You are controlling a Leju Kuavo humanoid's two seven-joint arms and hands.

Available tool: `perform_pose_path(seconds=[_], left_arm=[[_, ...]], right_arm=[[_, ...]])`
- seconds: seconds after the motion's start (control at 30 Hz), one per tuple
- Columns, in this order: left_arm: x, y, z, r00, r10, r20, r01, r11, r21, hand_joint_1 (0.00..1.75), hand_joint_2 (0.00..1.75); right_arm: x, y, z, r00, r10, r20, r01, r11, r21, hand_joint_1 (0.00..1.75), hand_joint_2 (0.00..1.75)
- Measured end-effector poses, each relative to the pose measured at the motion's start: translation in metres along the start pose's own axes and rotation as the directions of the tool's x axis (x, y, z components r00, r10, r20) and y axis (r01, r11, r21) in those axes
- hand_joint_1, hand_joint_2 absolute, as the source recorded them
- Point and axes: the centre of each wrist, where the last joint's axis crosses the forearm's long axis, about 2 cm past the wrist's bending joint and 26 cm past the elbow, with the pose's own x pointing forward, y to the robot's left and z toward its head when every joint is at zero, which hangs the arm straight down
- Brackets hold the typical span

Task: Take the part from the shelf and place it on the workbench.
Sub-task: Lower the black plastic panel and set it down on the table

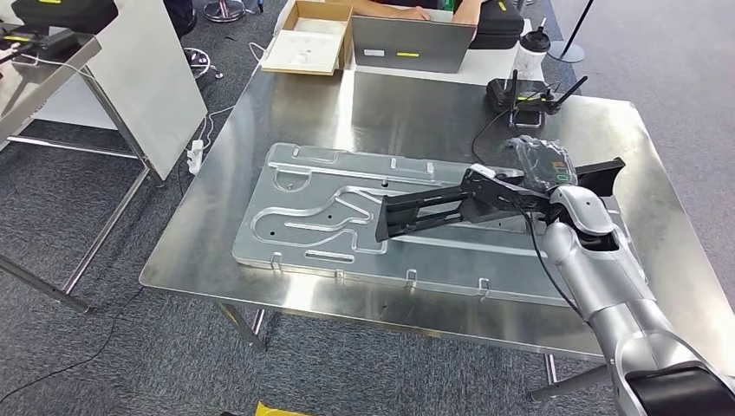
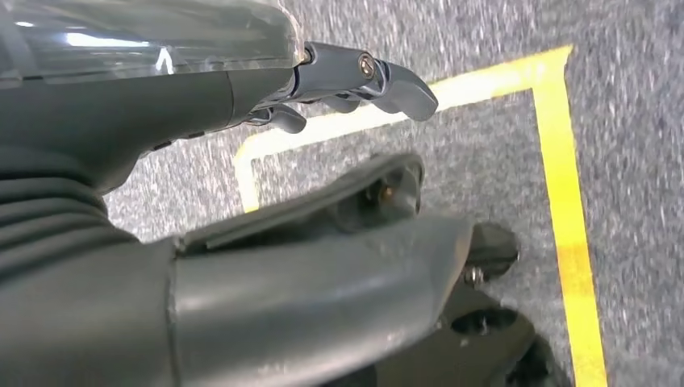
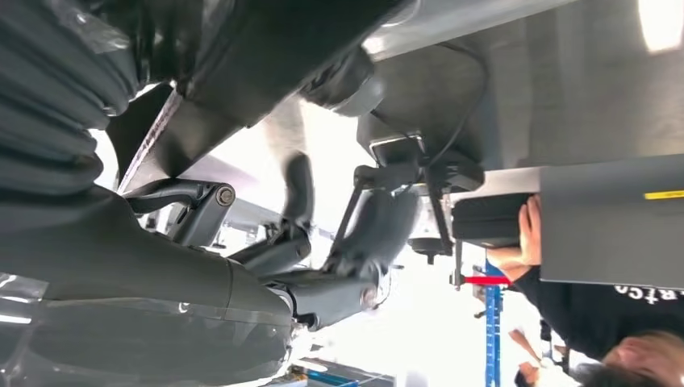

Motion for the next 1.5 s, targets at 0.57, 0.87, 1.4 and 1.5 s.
perform_pose_path(seconds=[0.57,0.87,1.4,1.5], left_arm=[[-0.004,-0.001,0.001,1.0,0.017,-0.009,-0.017,1.0,-0.013,0.0,0.0],[-0.004,-0.001,0.002,1.0,0.029,-0.005,-0.03,1.0,-0.005,0.0,0.0],[-0.004,0.0,0.001,0.999,0.036,-0.004,-0.036,0.999,0.001,0.0,0.0],[-0.004,-0.001,0.002,0.999,0.036,-0.005,-0.036,0.999,0.001,0.0,0.0]], right_arm=[[-0.001,-0.007,-0.007,1.0,-0.02,0.012,0.02,0.999,0.051,0.0,0.0],[-0.012,-0.041,-0.018,0.987,-0.142,-0.079,0.143,0.99,-0.002,0.0,1.75],[-0.021,-0.054,-0.018,0.969,-0.194,-0.152,0.178,0.978,-0.112,0.0,0.0],[-0.021,-0.053,-0.018,0.969,-0.194,-0.155,0.178,0.978,-0.109,0.0,0.87]])
